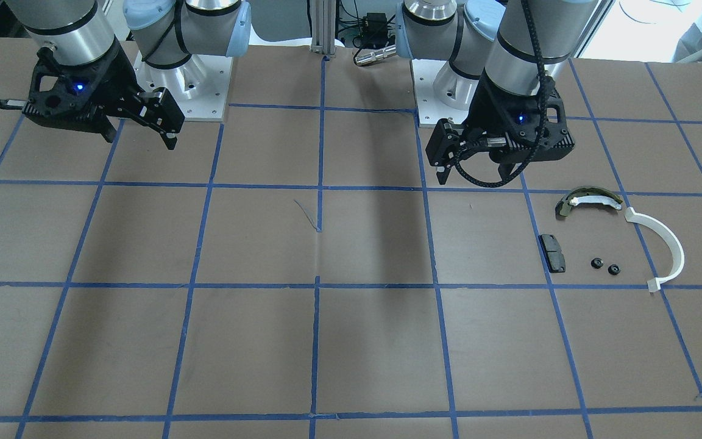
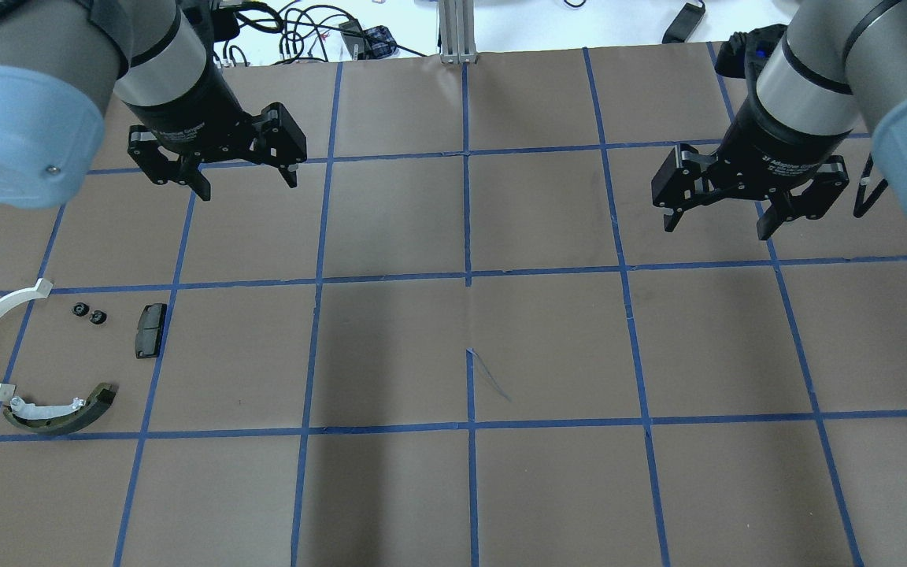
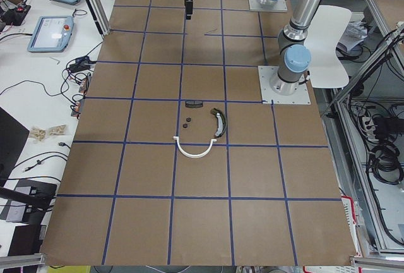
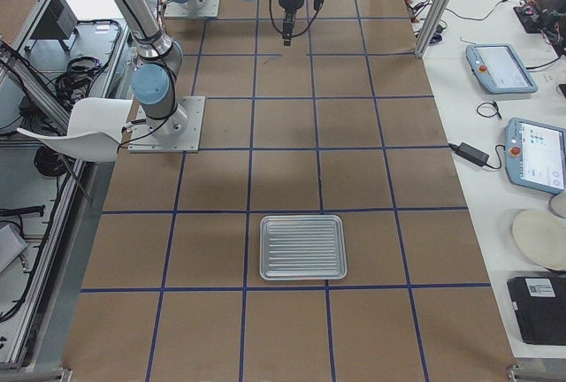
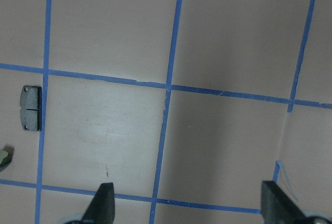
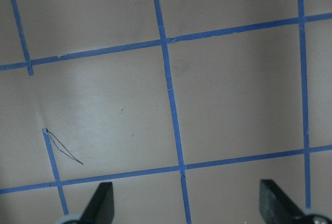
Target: Place bearing gear from tray to pile
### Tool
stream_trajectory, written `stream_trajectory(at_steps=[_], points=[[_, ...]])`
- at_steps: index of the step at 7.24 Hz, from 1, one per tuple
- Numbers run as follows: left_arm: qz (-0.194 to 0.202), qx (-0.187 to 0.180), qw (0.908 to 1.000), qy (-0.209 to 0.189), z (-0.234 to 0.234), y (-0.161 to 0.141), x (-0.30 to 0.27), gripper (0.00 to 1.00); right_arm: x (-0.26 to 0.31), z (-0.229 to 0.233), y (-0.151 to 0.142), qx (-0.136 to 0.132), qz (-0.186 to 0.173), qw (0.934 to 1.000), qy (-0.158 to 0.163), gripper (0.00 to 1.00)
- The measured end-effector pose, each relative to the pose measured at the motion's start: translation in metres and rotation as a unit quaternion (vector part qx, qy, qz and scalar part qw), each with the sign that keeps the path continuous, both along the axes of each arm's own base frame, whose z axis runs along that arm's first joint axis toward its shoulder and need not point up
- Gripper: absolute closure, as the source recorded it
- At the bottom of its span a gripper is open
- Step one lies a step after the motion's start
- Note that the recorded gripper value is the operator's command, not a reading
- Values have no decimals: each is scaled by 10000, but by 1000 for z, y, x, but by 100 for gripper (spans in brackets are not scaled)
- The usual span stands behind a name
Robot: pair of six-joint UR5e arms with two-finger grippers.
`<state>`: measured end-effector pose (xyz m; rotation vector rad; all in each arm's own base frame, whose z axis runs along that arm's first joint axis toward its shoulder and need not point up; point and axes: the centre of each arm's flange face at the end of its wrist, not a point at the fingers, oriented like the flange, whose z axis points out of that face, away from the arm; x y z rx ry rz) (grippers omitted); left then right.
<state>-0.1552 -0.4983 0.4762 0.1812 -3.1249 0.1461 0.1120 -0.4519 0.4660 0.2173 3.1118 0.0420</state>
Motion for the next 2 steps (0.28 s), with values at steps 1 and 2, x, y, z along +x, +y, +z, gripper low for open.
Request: stream_trajectory(at_steps=[1, 2], points=[[-14, -88, 10000, -1, -2, 3, 0, 0, 0, 0, 0, -4, 2, 10000, -1, 0], [-15, -128, 9999, 4, -3, 4, 0, 0, 0, 0, -1, -4, 1, 10000, -2, 0]])
